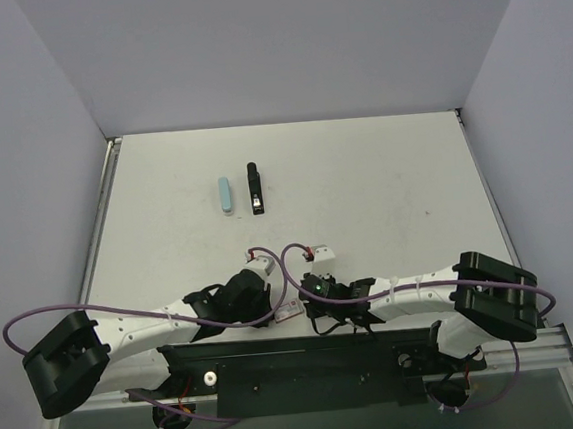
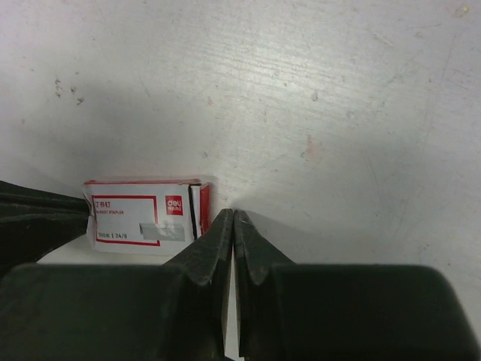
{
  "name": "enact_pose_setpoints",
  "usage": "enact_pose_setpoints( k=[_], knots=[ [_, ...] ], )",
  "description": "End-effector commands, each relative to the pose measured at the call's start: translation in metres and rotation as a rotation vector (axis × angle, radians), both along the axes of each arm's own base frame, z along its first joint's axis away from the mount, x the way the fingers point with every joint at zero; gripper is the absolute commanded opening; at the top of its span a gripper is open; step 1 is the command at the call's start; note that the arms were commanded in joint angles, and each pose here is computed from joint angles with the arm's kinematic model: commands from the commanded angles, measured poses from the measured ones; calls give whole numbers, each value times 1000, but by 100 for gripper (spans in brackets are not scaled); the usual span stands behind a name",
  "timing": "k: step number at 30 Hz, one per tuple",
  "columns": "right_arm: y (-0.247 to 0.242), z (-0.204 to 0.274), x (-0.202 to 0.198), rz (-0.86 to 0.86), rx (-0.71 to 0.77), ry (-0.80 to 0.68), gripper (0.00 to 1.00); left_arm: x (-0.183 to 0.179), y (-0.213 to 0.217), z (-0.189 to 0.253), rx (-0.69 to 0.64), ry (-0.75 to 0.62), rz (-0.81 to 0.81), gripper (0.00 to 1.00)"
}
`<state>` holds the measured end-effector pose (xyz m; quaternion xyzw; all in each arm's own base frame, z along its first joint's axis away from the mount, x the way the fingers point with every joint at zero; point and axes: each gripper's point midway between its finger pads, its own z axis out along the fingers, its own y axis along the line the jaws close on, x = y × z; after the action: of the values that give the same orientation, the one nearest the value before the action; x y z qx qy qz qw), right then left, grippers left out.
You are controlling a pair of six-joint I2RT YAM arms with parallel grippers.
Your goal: Unload the staples from the stapler
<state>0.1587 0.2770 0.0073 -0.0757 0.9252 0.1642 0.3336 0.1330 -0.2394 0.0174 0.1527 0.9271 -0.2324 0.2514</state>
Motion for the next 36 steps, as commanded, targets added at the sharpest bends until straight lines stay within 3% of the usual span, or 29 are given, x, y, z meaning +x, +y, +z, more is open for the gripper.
enact_pose_setpoints(
  k=[1, 14, 25, 31, 36],
  knots=[
    [9, -8, -5, 16, 18, 37, 0, -2, -1, -1, 21, 7, -12, 0],
    [22, -6, -15, 52, 71, 77, 0, -1, -6, 2, 16, -1, -24, 0],
    [-19, 19, 8, -43, 3, -33, 0, 6, -1, 15, 19, -49, 1, 0],
    [-49, 32, 17, -106, -41, -93, 18, 12, 0, 31, 8, -86, 24, 3],
    [-69, 49, 24, -137, -69, -155, 35, 18, 8, 48, 14, -127, 59, 19]
  ],
)
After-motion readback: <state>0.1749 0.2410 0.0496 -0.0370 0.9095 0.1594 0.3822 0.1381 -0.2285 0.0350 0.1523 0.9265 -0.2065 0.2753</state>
